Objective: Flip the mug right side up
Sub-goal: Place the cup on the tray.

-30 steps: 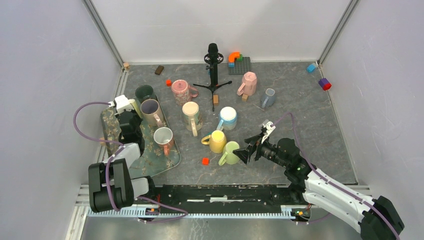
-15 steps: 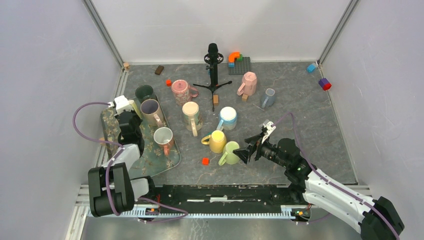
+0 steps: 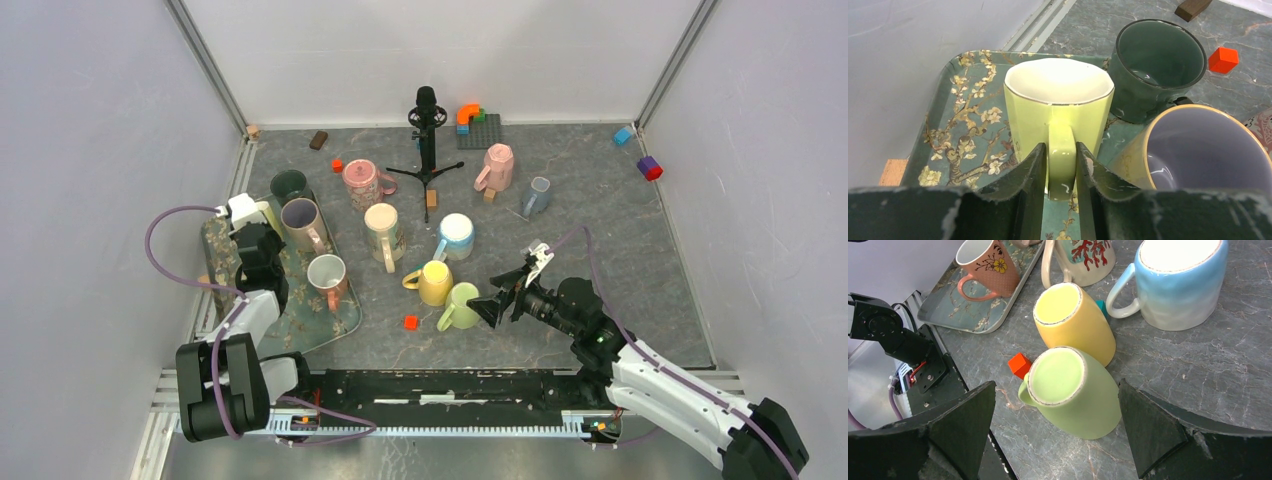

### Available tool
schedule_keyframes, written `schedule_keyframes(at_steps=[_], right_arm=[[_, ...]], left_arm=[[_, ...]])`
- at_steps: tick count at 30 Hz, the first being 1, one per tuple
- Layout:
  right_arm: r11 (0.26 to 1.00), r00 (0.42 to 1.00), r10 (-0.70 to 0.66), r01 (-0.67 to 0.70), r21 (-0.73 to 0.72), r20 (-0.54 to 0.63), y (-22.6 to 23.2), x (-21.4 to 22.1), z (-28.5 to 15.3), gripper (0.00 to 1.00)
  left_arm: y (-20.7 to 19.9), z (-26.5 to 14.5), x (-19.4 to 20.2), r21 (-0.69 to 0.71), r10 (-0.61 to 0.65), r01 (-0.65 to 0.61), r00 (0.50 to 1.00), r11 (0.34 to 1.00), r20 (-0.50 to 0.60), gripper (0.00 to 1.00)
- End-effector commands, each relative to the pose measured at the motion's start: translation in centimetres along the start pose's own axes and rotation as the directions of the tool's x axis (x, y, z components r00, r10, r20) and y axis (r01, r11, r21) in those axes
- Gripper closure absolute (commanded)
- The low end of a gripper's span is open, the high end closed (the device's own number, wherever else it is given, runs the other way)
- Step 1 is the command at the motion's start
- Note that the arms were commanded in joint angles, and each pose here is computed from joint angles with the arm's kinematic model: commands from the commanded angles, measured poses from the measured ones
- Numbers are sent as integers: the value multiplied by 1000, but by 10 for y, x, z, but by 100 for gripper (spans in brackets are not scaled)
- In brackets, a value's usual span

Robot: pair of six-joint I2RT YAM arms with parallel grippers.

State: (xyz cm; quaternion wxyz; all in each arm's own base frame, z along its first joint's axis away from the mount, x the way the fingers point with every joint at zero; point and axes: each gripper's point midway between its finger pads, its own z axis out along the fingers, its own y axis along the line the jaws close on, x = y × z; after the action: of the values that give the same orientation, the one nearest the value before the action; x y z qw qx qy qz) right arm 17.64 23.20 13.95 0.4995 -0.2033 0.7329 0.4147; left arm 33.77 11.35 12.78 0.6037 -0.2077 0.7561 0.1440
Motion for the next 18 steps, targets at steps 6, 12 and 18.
schedule_keyframes(at_steps=[6, 12, 18], right_arm=[[1000, 1000, 0, -1, 2, 26, 1, -6, -1, 3], [1000, 1000, 2, -2, 0, 31, 2, -7, -2, 3], [1000, 999, 7, -7, 1, 32, 2, -7, -3, 3]], left_arm=[[-3, 0, -21, -7, -57, 57, 998, 998, 35, 66], [-3, -1, -20, -8, -56, 56, 998, 998, 25, 77], [-3, -4, -16, -12, -67, 67, 998, 998, 7, 73]])
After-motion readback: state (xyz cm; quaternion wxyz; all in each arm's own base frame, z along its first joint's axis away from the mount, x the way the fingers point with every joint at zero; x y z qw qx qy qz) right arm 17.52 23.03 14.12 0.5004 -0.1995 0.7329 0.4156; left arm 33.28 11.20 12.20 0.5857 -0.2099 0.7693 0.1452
